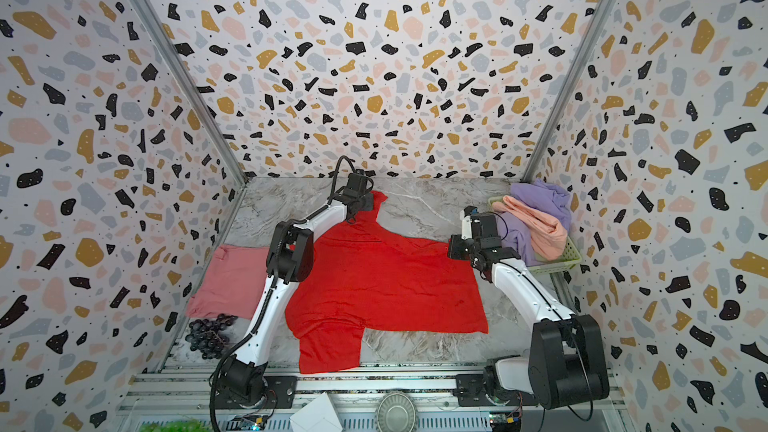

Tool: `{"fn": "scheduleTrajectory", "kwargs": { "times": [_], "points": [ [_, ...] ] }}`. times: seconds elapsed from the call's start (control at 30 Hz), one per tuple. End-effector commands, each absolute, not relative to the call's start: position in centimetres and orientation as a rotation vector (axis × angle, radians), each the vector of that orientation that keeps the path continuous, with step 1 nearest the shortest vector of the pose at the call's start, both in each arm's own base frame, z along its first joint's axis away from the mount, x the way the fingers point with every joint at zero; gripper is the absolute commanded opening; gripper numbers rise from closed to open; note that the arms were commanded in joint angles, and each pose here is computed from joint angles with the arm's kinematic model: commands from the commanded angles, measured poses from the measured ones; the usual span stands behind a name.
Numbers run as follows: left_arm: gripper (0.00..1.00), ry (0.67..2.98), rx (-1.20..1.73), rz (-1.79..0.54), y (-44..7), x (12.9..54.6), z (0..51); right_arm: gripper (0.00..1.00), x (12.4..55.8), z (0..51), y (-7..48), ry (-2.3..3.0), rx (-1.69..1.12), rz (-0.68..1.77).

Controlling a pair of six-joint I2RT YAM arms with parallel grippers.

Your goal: Fold and stack the t-shirts

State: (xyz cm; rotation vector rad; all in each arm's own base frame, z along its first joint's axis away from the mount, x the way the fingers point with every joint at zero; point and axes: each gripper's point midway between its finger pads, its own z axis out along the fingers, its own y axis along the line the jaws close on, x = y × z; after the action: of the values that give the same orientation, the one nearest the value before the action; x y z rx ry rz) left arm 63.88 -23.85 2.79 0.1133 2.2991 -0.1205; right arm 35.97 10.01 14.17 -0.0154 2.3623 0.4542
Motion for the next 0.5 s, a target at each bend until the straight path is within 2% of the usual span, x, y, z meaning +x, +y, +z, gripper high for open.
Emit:
{"fn": "scheduleTrajectory", "kwargs": {
  "times": [0.0, 0.1, 0.27, 0.47],
  "points": [
    [0.12, 2.352, 0.098, -0.198, -23.5, 62.9, 2.3, 0.0, 36.6, 15.7, 9.7, 2.321, -0.014, 0.429],
    [0.09, 2.33, 0.098, -0.285, -23.7, 62.9, 3.3, 0.0, 37.2, 15.9, 9.5, 2.307, -0.009, 0.421],
    [0.11, 2.307, 0.079, -0.441, -23.5, 63.0, 4.2, 0.0, 38.1, 16.6, 9.3, 2.267, 0.008, 0.422],
    [0.01, 2.333, 0.061, -0.511, -22.3, 62.6, 3.4, 0.0, 38.3, 16.8, 9.1, 2.256, 0.007, 0.427]
  ]
}}
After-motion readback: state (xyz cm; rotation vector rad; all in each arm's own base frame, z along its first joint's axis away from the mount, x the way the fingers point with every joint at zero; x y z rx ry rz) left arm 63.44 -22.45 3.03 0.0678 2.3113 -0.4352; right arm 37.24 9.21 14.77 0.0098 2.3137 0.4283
